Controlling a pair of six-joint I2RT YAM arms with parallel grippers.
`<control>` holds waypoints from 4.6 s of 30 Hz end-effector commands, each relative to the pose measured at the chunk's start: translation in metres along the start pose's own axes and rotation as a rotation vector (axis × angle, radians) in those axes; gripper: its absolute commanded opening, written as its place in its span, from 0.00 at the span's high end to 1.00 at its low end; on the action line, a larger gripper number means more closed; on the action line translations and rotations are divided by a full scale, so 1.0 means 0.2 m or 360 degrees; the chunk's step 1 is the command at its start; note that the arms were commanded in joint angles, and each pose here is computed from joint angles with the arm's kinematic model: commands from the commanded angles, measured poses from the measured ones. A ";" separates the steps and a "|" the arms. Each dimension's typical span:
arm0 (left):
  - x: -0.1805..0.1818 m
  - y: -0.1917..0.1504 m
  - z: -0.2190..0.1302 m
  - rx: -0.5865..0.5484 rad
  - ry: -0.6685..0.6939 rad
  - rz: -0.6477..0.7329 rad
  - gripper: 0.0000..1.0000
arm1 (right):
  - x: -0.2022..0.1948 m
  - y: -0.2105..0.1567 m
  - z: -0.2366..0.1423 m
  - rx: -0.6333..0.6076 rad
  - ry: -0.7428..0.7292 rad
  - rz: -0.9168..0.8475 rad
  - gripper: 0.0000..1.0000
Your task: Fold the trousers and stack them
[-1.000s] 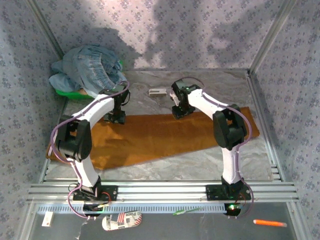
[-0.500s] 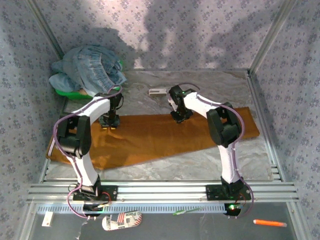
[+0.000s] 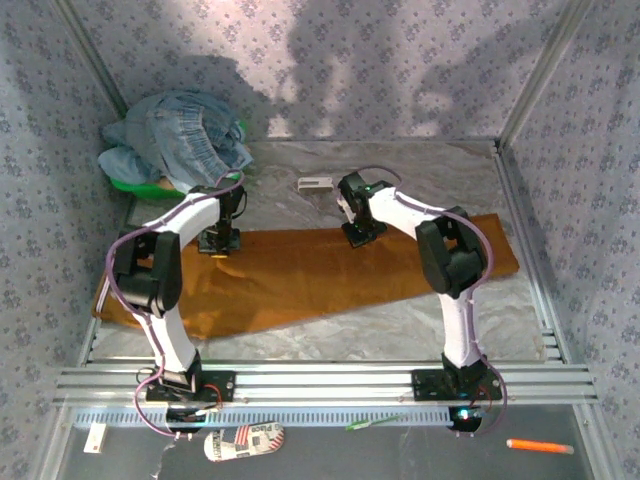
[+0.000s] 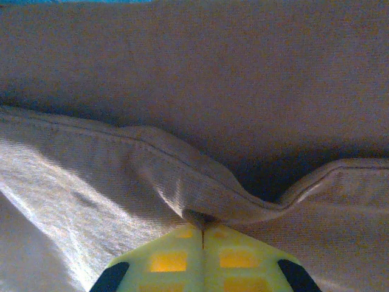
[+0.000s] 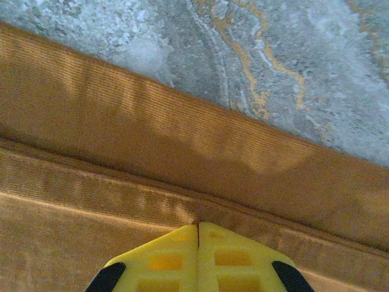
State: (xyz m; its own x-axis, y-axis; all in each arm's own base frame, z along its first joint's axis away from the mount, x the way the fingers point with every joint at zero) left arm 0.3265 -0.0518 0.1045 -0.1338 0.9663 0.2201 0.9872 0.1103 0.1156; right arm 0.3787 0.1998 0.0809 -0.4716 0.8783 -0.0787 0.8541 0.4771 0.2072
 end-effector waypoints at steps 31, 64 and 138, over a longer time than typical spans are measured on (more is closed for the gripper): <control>0.16 0.17 -0.50 -0.0357 -0.0135 -0.0100 1.00 | -0.21 0.10 -0.45 -0.0449 -0.0237 0.0244 1.00; 0.07 0.32 -0.25 -0.0183 -0.0154 -0.0082 1.00 | -0.33 0.07 0.08 0.0000 -0.0100 0.0286 0.61; 0.14 0.26 -0.53 -0.0354 -0.0245 -0.0104 1.00 | -0.53 0.03 -0.43 -0.0356 -0.0272 0.0524 1.00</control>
State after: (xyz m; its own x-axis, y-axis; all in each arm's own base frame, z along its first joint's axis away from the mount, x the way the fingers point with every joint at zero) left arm 0.3674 -0.0445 0.1944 -0.1745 0.9815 0.0793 0.9479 0.1456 0.2834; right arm 0.4158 0.1218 0.1592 -0.1846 0.9760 -0.1160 0.8824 0.2165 0.4176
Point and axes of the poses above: each hand's point on the last joint's axis, 136 mm out from that joint toward the fingers, its own z axis out along the fingers, its own x axis along the line the jaws close on, y = z × x, the point moved 5 cm from there along -z, back along the fingers, and after that the axes turned 2 degrees about -z, right-handed, at the moved point
